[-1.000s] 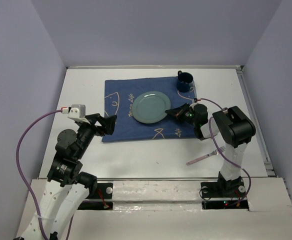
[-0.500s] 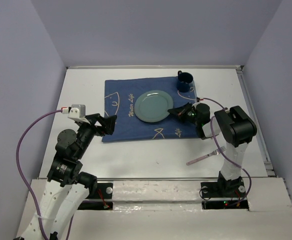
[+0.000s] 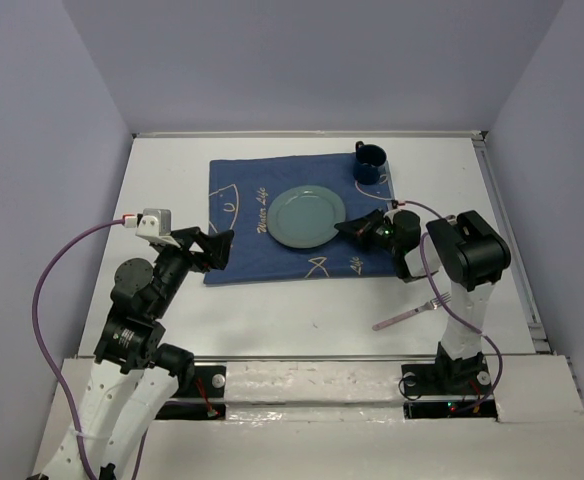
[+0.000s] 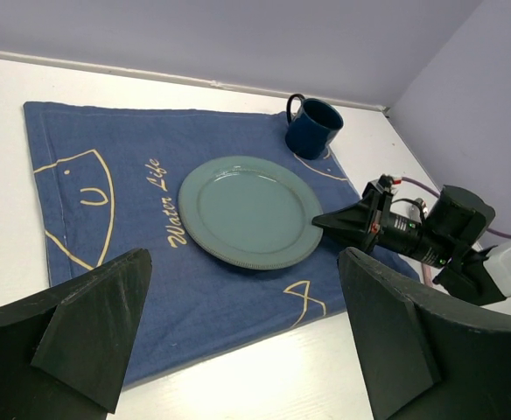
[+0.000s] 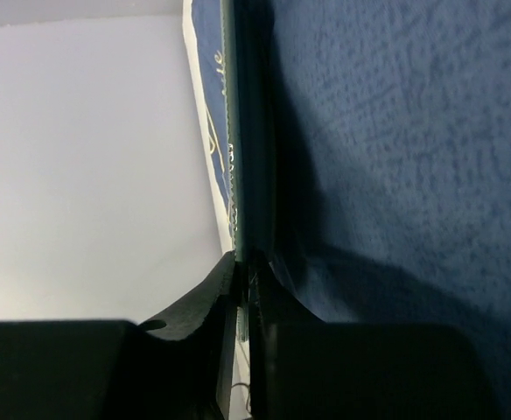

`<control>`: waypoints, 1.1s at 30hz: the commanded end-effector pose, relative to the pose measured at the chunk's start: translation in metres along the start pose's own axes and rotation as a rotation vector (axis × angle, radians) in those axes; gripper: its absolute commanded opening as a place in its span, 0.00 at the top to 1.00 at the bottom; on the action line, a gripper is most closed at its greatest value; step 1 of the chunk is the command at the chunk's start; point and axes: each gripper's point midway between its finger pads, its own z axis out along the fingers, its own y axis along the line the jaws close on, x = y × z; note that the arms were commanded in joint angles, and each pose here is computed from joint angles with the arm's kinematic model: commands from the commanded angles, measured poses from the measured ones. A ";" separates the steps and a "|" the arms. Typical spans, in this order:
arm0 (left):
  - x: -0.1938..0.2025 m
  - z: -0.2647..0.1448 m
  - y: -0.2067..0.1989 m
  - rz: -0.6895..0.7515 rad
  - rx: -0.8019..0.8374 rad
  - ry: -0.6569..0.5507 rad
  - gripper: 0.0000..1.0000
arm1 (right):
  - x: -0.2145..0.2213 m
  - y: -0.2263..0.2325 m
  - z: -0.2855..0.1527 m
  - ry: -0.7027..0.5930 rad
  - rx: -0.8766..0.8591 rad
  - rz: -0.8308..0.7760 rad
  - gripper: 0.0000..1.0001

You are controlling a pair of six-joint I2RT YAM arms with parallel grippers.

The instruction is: Set the dinner table for one person

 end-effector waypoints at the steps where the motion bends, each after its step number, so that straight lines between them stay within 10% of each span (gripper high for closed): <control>1: -0.011 0.003 -0.005 0.016 0.025 -0.046 0.01 | 0.008 0.047 -0.009 0.049 -0.184 -0.034 0.84; 13: -0.014 0.000 -0.009 0.020 0.046 -0.058 0.01 | 0.003 0.013 -0.013 0.079 0.149 -0.228 0.32; 27: -0.023 -0.016 -0.027 0.035 0.133 -0.097 0.01 | -0.026 0.031 -0.088 -0.124 0.358 -0.452 0.37; 33: -0.010 -0.024 -0.044 0.041 0.221 -0.050 0.01 | -0.131 -0.003 -0.199 -0.462 0.868 -0.513 0.51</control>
